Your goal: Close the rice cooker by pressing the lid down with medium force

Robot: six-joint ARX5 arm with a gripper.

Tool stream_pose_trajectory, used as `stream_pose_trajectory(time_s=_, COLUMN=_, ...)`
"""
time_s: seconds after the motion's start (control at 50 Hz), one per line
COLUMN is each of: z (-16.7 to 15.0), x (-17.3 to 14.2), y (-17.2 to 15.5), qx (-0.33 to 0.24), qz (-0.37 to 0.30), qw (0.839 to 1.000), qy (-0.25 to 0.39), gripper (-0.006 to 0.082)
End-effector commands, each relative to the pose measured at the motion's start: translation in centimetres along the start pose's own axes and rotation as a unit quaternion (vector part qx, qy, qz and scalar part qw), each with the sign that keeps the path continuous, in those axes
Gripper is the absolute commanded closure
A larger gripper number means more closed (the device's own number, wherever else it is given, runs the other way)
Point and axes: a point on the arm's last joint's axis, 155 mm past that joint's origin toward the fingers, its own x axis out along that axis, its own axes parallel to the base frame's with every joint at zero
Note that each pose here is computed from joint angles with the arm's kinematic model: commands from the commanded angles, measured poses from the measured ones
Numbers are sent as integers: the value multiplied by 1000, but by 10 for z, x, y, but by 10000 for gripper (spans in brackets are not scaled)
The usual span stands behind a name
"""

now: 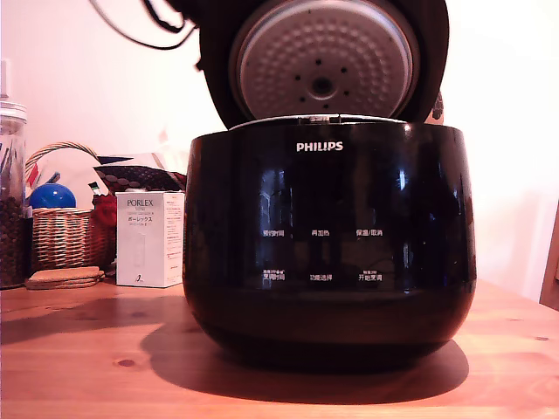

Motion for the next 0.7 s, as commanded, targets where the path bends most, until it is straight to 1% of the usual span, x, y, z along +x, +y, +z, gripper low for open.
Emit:
stream_pose_trajectory(time_s=0.0, z=-1, x=-7, y=-15, qx=9, qz=-1, qw=1000, qy=-7, gripper=791)
stream_pose_trajectory(time_s=0.18, z=-16, x=-7, y=-26, qx=14, qz=0, qw=1000, qy=-17, gripper=791)
stream_pose_trajectory(time_s=0.34, z=-35, x=8, y=-30, qx=17, qz=1, qw=1000, qy=-14, gripper=791)
stream_pose_trajectory(time_s=0.46, z=-47, x=17, y=-37, qx=4, qz=-4, qw=1000, qy=-8, gripper=791)
stream_pose_trajectory(time_s=0.56, z=-56, x=22, y=-43, qx=5, qz=-7, qw=1000, qy=-10, gripper=791)
stream_pose_trajectory(time_s=0.68, z=-63, x=24, y=-43, qx=8, qz=13, qw=999, qy=-29, gripper=791)
